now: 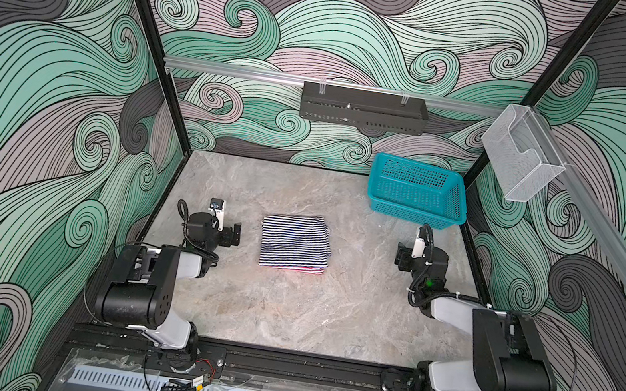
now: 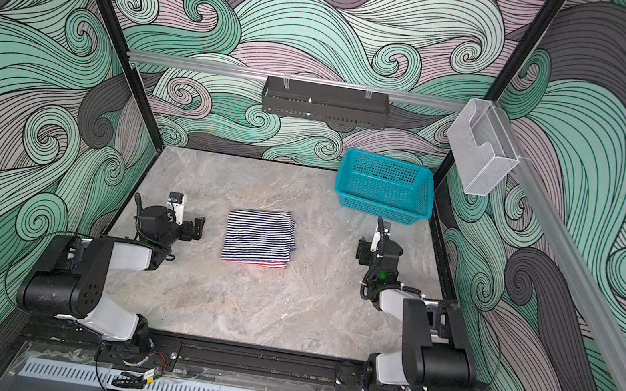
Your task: Fold and stack the tank tops
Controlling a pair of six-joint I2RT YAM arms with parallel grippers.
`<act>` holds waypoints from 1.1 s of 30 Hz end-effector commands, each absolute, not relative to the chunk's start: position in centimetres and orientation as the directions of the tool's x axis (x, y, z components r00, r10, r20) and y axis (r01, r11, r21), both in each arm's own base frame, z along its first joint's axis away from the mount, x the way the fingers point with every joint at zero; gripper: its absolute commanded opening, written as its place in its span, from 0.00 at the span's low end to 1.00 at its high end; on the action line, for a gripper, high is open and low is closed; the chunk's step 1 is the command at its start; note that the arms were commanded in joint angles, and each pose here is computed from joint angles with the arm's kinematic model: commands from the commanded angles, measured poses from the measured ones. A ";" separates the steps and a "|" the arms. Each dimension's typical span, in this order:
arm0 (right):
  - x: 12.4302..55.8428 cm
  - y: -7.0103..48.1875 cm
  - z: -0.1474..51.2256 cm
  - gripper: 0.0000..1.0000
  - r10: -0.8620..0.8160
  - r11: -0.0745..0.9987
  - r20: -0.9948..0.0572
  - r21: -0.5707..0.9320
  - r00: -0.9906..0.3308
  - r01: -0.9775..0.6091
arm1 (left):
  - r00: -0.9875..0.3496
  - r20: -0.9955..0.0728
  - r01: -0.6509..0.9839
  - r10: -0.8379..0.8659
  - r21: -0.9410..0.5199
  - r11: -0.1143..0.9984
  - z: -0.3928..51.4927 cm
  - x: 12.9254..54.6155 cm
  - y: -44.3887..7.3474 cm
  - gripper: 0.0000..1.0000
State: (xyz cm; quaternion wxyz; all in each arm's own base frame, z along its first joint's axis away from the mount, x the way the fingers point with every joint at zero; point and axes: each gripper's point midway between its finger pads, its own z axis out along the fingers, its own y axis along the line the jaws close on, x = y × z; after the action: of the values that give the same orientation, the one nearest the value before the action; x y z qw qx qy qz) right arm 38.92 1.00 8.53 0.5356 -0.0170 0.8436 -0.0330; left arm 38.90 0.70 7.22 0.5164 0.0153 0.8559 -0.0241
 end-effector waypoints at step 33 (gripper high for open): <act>39.9 0.0 9.3 0.99 -0.037 0.999 -0.932 -0.043 -0.361 0.008 | -0.431 -0.902 0.053 -0.014 -0.041 0.998 8.6 39.8 0.9 0.99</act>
State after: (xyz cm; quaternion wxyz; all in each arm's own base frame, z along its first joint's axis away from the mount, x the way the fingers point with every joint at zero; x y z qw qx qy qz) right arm 39.67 -0.24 8.42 0.5516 -0.0009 0.8339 -0.0202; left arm 39.06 0.65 7.49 0.5209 0.0157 0.8530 -0.0263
